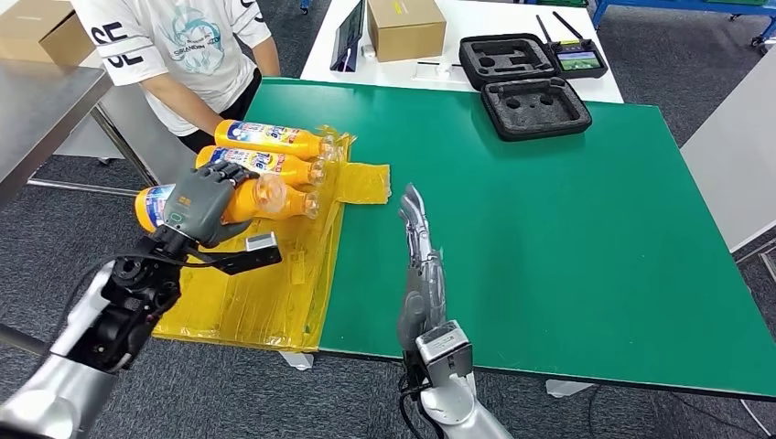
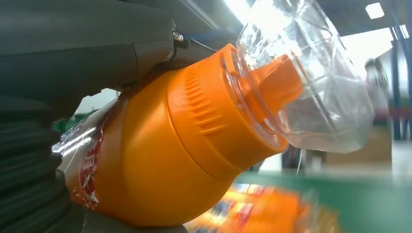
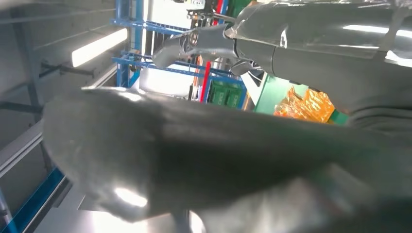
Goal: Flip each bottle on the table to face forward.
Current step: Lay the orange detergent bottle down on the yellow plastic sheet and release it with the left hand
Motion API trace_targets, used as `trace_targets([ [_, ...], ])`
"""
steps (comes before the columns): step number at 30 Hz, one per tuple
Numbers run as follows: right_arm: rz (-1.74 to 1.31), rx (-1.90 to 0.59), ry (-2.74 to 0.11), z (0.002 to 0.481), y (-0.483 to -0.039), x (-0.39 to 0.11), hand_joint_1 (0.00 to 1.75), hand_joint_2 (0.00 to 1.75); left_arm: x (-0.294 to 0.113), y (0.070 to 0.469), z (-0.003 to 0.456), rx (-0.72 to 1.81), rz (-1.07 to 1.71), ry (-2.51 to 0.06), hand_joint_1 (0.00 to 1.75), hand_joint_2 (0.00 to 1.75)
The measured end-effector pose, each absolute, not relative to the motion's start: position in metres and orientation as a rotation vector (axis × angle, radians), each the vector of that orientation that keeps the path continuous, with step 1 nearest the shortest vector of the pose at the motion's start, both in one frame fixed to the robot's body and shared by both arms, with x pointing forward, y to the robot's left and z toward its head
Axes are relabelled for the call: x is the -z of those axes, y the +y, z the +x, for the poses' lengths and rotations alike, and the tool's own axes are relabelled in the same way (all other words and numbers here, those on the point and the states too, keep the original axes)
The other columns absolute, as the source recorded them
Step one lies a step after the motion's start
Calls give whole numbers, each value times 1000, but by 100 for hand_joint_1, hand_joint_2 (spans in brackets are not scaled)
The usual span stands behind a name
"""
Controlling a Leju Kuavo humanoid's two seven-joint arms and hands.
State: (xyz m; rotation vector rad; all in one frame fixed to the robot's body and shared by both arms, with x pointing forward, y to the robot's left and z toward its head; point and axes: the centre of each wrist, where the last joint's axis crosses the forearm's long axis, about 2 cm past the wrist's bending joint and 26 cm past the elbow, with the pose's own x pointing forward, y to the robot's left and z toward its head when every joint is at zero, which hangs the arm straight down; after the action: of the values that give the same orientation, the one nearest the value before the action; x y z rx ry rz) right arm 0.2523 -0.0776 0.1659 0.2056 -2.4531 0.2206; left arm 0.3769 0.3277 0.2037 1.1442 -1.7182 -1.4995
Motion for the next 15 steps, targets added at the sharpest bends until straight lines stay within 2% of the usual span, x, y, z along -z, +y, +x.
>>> trace_targets([
  [9, 228, -236, -2446, 252, -81, -164, 0, 0, -181, 344, 381, 1812, 973, -1421, 175, 175],
  [15, 224, -253, -2469, 261, -81, -170, 0, 0, -155, 343, 384, 1912, 880, -1283, 175, 175],
])
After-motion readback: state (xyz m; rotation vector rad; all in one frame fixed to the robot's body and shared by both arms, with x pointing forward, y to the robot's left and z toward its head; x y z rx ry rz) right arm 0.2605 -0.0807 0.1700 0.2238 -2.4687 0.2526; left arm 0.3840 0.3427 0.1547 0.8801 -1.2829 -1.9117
